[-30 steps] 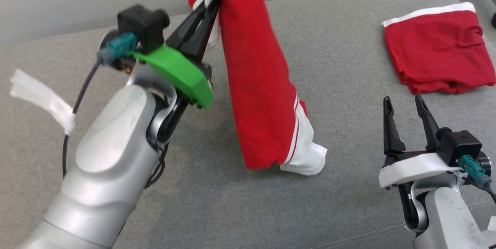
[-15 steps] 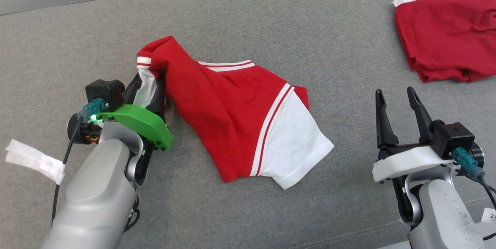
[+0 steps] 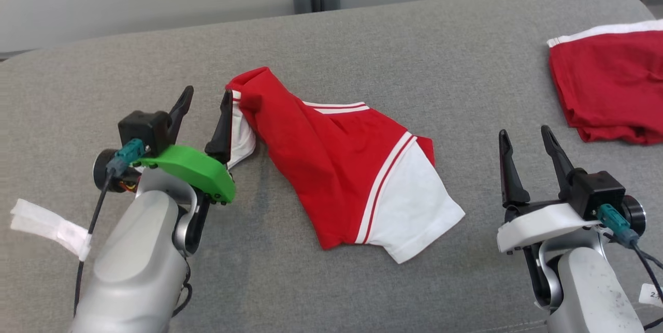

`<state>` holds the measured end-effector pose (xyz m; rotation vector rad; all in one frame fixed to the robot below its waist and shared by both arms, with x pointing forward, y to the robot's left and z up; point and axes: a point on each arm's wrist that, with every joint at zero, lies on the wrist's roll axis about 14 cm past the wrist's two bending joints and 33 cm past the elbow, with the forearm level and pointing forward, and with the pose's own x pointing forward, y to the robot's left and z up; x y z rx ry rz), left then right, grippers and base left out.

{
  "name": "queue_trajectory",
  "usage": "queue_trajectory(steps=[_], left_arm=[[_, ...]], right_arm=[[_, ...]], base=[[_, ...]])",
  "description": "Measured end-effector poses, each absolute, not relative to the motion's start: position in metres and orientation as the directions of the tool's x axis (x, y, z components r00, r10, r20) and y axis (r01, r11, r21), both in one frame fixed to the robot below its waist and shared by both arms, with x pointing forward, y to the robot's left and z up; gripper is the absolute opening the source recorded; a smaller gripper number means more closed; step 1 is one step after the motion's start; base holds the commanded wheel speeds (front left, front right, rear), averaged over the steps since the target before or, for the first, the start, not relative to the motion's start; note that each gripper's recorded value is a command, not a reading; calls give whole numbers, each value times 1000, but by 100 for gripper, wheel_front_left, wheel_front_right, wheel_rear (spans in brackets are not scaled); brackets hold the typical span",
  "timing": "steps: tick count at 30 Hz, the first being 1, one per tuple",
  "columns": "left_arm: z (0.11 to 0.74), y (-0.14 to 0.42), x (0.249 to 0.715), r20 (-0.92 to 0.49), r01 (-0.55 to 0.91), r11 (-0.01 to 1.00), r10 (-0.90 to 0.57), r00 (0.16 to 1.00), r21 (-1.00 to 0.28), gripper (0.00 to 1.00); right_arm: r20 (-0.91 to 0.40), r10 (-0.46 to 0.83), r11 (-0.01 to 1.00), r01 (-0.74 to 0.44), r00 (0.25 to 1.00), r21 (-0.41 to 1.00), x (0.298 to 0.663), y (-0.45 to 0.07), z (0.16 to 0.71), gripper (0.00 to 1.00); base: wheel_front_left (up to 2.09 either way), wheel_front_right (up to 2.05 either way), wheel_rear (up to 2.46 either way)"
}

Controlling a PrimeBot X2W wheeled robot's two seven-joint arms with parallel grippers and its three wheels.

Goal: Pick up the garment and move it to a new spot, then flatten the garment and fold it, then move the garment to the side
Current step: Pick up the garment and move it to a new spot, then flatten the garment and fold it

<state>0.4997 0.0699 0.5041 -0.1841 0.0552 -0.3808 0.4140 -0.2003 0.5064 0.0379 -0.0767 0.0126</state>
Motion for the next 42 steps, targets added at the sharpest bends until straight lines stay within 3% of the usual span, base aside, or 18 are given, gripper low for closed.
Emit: queue_trajectory(steps=[21, 37, 42], left_arm=[[482, 146, 374, -16, 47, 966, -52, 999, -254, 100], [477, 145, 363, -22, 39, 963, -47, 999, -268, 100], [475, 148, 363, -28, 32, 965, -41, 999, -262, 100]], right_arm=[[47, 153, 983, -157, 987, 98, 385, -147, 497, 100], [5, 176, 977, -175, 984, 123, 375, -138, 482, 100], [-87, 151, 985, -143, 985, 95, 373, -149, 459, 100]], base=[[0, 0, 0], [0, 0, 0], [0, 0, 0]])
